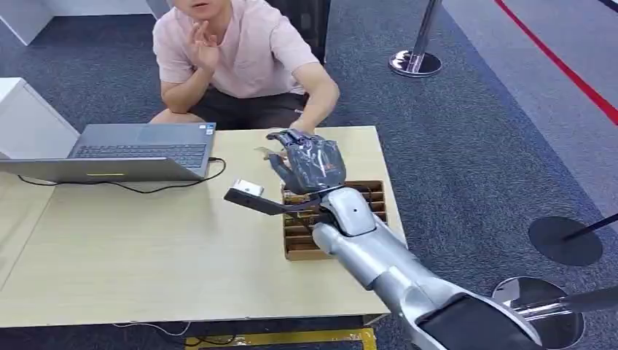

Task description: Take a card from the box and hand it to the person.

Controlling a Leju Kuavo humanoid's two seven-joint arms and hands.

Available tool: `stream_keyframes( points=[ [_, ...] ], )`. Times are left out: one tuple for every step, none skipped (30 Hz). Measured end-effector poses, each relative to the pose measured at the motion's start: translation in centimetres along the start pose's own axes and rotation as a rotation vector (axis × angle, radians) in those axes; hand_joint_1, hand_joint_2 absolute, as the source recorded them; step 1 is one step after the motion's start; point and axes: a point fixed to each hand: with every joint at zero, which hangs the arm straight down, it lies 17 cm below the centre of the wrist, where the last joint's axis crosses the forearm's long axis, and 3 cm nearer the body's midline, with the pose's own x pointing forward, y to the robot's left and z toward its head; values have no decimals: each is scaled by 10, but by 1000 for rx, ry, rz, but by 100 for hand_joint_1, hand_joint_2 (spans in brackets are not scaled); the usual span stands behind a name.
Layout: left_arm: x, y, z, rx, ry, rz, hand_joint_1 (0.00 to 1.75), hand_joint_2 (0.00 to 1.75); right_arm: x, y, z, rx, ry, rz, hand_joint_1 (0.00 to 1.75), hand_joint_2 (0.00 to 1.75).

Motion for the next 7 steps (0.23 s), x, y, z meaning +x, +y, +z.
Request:
stream_keyframes(
  points=[
    [0, 1, 0, 4, 0, 3, 0, 0, 0, 1, 0, 4, 2, -2, 0, 175],
    [0, 2, 0, 9, 1, 3, 0, 0, 0, 3, -1, 7, 5, -4, 0, 175],
    [0, 2, 0, 11, 1, 3, 0, 0, 0, 4, -1, 11, 5, -5, 0, 175],
    [0, 2, 0, 11, 2, 6, 0, 0, 0, 5, -1, 14, 4, -6, 0, 175],
    [0, 2, 0, 12, 2, 8, 0, 0, -1, 6, -1, 16, 7, -8, 0, 175],
    [-1, 2, 0, 12, 3, 8, 0, 0, -2, 6, -2, 16, 11, -12, 0, 175],
    [-1, 2, 0, 12, 3, 8, 0, 0, -3, 6, -2, 15, 15, -16, 0, 175]
  ],
)
